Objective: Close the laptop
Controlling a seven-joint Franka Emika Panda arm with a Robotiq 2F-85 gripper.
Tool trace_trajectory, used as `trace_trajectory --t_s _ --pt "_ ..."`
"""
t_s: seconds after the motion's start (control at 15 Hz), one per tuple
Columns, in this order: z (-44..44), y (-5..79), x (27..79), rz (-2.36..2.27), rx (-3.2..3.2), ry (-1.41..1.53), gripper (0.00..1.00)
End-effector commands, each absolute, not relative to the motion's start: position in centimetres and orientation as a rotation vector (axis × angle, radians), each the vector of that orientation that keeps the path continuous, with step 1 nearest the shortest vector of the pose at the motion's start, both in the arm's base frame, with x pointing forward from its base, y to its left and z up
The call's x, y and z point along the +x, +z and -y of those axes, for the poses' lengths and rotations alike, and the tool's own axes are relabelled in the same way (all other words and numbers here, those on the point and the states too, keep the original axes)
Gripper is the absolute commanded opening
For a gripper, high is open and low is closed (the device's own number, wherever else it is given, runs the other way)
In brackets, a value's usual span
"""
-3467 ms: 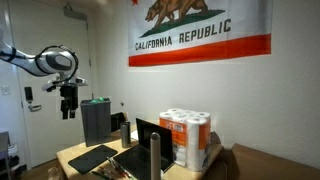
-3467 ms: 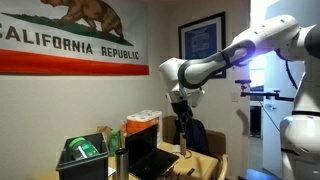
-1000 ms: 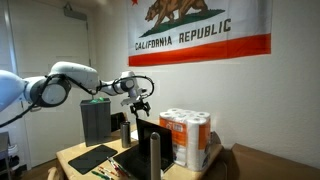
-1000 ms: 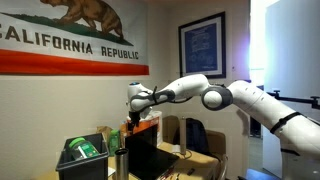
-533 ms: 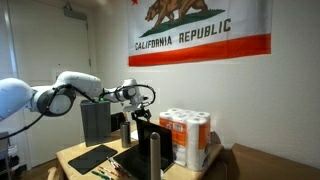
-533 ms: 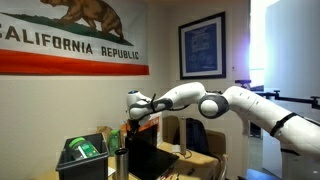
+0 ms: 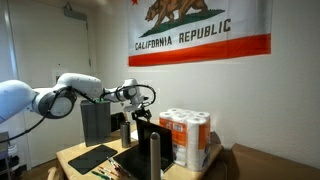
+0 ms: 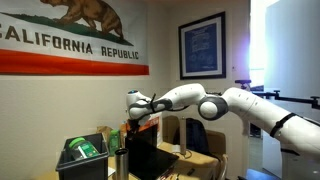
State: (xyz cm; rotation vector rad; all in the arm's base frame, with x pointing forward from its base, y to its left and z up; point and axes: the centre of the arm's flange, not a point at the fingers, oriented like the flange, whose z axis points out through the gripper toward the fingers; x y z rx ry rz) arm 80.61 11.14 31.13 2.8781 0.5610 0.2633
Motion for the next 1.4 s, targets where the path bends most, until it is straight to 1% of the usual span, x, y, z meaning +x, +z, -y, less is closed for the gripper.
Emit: trace_trajectory --t_s 0.0,0.53,1.33 --pt "-12.2 33.0 81.0 -0.556 2.917 0.186 1.0" --pt "-14.8 33.3 77.5 -0.621 3.005 -0.022 1.0" --pt "-12.7 29.9 73.1 -0.559 3.138 -0.246 1.0"
